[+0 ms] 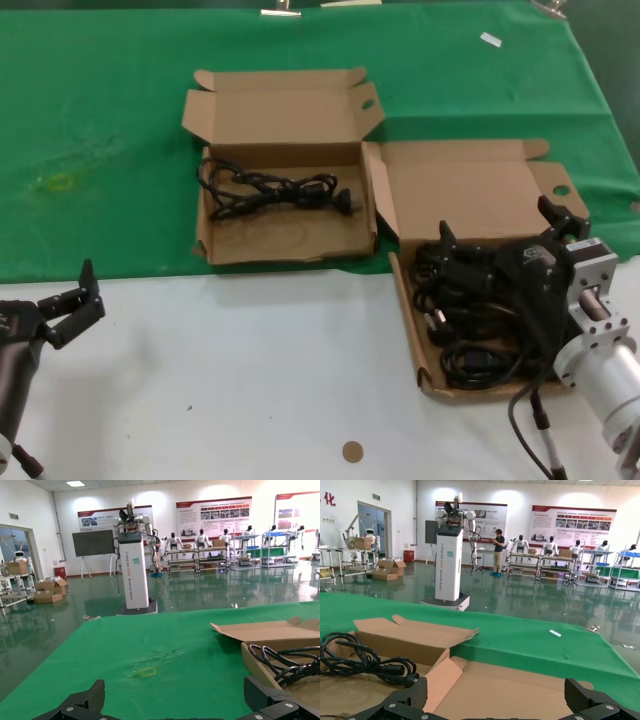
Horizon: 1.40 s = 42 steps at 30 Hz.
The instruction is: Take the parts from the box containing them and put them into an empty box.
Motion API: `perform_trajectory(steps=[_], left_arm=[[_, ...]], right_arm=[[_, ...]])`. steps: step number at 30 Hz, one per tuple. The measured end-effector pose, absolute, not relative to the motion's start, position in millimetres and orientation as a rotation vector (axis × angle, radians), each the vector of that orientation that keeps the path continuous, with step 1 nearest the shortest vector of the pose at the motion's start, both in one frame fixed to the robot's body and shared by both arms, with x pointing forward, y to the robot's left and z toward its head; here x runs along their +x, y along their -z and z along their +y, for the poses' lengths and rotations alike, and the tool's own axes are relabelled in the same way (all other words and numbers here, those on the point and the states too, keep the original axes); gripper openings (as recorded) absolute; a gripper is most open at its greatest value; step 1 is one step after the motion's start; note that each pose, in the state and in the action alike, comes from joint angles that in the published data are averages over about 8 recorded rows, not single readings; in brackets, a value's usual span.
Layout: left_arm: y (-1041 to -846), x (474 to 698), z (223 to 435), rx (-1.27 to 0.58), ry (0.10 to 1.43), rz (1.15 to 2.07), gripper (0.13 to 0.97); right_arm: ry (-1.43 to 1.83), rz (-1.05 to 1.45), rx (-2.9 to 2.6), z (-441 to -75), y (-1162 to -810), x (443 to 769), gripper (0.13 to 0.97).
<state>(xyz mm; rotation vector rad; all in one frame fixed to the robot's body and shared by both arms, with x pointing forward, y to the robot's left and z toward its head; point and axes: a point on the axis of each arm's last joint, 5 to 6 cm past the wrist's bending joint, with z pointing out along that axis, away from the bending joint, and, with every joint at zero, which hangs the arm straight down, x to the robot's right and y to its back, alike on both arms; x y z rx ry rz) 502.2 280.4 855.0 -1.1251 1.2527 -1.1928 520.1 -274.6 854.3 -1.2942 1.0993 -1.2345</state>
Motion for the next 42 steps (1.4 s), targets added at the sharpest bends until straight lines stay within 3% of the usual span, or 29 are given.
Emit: perform_trajectory(steps=[42], left_arm=[[-855.0, 502.2, 280.4, -1.125, 1.193, 1.253, 0.966]], right_arm=[[1.235, 1.099, -1.294, -274.6, -854.3, 520.1, 0.966]])
